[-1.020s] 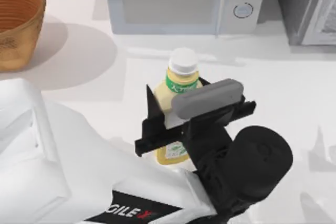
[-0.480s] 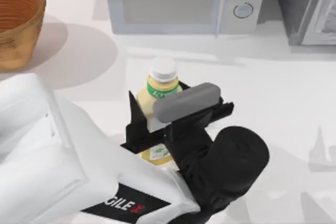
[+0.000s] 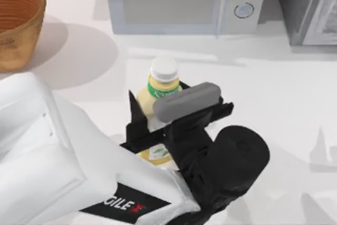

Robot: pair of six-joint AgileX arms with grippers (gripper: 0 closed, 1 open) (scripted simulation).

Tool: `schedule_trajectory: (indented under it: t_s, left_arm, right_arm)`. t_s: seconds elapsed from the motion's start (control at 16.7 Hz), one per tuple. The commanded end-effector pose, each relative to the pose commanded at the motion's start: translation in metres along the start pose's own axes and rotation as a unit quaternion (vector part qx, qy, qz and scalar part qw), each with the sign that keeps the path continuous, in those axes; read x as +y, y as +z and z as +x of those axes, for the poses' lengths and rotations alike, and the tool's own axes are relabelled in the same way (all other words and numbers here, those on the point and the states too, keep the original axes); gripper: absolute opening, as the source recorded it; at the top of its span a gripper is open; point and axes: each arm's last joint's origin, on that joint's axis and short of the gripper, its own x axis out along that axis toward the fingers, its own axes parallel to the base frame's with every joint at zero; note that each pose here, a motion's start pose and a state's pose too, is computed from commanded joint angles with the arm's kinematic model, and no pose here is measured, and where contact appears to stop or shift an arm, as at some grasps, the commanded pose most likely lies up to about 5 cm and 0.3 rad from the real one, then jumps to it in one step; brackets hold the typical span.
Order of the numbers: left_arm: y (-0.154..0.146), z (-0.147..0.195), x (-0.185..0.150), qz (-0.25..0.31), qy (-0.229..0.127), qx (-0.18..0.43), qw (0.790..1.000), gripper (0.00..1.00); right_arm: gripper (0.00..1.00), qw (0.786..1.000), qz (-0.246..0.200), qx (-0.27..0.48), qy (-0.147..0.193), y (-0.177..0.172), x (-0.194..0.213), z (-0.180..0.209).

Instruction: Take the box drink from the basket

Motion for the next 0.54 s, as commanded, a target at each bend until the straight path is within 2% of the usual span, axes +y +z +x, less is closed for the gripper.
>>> schedule_trajectory:
  t_s: [0.18,0.54]
  left_arm:
    - [0.0000,0.0000,0.0000,0.000,0.000,0.000,1.000,0.98]
    - [0.0000,0.0000,0.0000,0.000,0.000,0.000,1.000,1.00]
  right_arm:
    - [1.00,1.000,0.000,0.000,0.000,0.0000,0.0000,0.0000]
    - [1.00,1.000,0.000,0.000,0.000,0.0000,0.0000,0.0000]
